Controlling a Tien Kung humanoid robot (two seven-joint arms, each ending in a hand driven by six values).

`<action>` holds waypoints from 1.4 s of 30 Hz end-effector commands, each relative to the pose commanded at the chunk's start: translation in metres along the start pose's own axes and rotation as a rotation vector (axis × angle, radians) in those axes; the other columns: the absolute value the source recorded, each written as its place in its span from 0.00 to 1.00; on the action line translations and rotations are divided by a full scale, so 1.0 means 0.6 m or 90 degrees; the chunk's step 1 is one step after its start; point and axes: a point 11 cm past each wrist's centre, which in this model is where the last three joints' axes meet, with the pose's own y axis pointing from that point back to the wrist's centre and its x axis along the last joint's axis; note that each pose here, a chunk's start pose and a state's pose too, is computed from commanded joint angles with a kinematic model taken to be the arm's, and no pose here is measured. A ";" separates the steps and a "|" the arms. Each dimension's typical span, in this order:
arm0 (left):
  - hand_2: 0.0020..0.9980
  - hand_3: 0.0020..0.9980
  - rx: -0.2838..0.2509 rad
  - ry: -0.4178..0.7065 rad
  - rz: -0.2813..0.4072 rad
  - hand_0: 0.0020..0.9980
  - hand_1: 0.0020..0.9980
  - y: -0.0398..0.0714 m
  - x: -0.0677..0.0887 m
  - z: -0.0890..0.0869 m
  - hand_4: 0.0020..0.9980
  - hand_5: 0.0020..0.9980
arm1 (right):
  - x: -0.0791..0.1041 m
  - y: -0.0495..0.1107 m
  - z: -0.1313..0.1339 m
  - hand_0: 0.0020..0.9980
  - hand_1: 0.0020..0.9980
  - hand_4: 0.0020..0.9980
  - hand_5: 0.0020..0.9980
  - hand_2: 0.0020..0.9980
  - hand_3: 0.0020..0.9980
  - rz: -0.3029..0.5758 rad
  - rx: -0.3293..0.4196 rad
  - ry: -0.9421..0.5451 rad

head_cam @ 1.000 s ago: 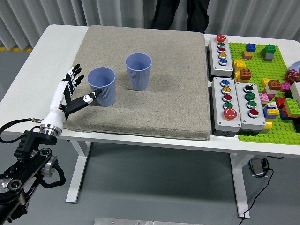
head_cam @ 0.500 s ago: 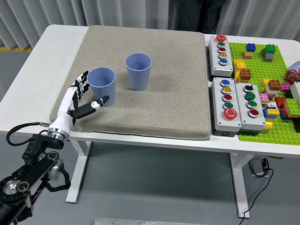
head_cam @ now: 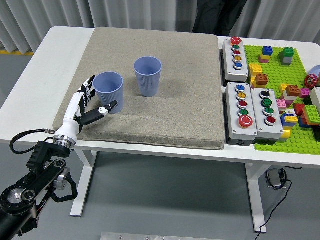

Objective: Pick cup pour cup place

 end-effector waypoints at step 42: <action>1.00 1.00 0.010 -0.025 -0.011 0.94 0.92 -0.037 -0.024 -0.003 0.92 0.23 | 0.002 0.001 -0.014 0.70 0.69 0.06 0.38 0.63 0.60 0.001 0.010 -0.007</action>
